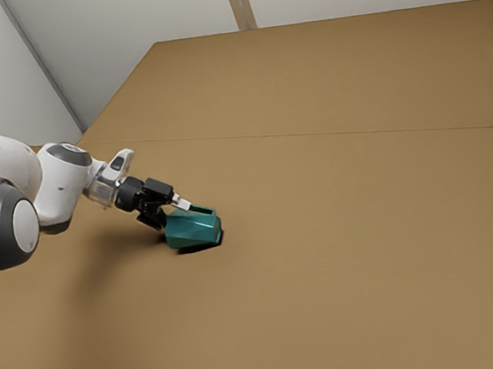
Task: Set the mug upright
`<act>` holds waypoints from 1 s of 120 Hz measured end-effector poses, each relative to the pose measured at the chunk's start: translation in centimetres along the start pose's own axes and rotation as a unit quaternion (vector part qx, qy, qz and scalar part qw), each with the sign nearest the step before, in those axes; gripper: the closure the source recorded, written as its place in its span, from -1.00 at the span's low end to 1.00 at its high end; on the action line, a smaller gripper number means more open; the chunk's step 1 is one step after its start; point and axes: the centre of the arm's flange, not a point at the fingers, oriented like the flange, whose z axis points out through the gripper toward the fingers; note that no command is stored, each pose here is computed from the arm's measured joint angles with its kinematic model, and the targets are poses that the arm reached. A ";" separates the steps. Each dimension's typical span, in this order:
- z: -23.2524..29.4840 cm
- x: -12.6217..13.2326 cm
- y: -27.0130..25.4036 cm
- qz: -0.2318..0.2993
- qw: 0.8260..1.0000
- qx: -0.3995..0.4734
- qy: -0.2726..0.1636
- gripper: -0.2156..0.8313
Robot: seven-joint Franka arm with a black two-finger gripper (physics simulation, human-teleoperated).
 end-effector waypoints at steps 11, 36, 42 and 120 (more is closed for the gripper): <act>0.0 0.0 0.2 0.003 1.000 -0.002 0.000 -0.59; 0.5 -0.6 -0.1 -0.003 1.000 -0.014 0.001 -0.50; 0.6 -0.7 -0.2 -0.003 1.000 -0.016 0.002 -0.43; 1.2 -1.6 -1.1 -0.003 1.000 -0.028 0.009 0.32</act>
